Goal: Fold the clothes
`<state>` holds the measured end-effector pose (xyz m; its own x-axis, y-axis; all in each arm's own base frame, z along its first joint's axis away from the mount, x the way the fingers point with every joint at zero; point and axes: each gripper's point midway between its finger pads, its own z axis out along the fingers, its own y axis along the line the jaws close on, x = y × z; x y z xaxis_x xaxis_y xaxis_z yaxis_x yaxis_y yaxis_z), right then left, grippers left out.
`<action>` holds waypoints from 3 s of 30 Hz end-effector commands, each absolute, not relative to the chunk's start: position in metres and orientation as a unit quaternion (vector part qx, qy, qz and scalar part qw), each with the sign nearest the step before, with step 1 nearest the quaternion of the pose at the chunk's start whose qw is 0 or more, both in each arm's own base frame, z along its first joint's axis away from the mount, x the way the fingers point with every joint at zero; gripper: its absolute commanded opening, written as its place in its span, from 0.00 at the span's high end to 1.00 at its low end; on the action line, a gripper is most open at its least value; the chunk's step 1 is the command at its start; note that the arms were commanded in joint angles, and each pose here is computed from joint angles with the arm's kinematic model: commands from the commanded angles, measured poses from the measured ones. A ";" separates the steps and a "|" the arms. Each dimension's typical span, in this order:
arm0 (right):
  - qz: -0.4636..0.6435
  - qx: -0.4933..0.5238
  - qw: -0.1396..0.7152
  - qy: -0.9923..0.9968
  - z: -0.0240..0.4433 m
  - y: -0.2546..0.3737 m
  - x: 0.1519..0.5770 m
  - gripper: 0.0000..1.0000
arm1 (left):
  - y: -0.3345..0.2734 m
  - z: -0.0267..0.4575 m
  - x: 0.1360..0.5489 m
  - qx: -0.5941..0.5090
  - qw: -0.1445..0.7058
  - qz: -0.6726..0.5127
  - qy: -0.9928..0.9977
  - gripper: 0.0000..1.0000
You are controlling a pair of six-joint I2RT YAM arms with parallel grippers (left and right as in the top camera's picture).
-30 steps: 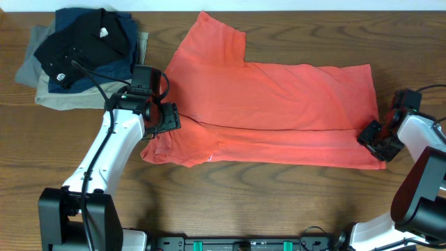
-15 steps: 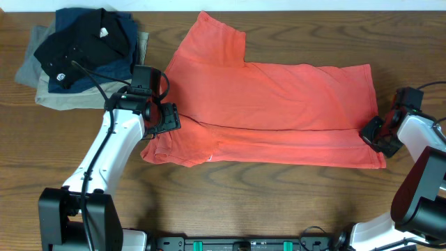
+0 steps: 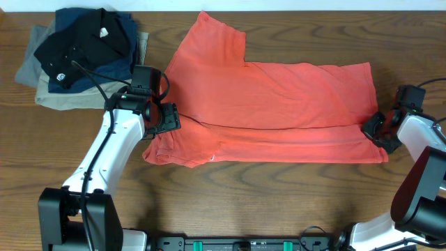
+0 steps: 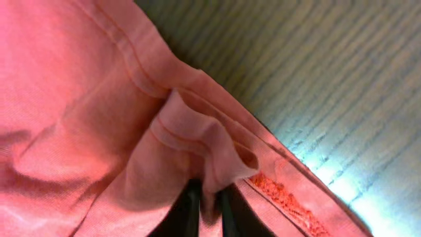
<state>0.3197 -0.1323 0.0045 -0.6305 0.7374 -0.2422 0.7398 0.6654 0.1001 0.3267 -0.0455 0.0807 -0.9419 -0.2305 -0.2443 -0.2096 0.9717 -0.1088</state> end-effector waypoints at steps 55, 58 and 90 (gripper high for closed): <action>0.077 0.217 0.316 0.920 0.197 -0.118 0.451 0.03 | -0.082 0.139 0.502 -0.023 0.359 -0.105 0.927 0.19; 0.082 0.208 0.303 0.926 0.193 -0.106 0.451 0.03 | -0.089 0.116 0.518 -0.019 0.362 -0.120 0.924 0.18; 0.040 0.165 0.223 0.960 0.170 -0.069 0.424 0.03 | -0.061 -0.012 0.538 -0.012 0.323 -0.016 0.946 0.07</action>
<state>0.4219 -0.0753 0.1707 -0.8359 0.3608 -0.4137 0.3214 0.9327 0.1640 0.5439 -0.0741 0.0093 -0.7639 -0.0782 -0.6406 0.0013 0.9924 -0.1226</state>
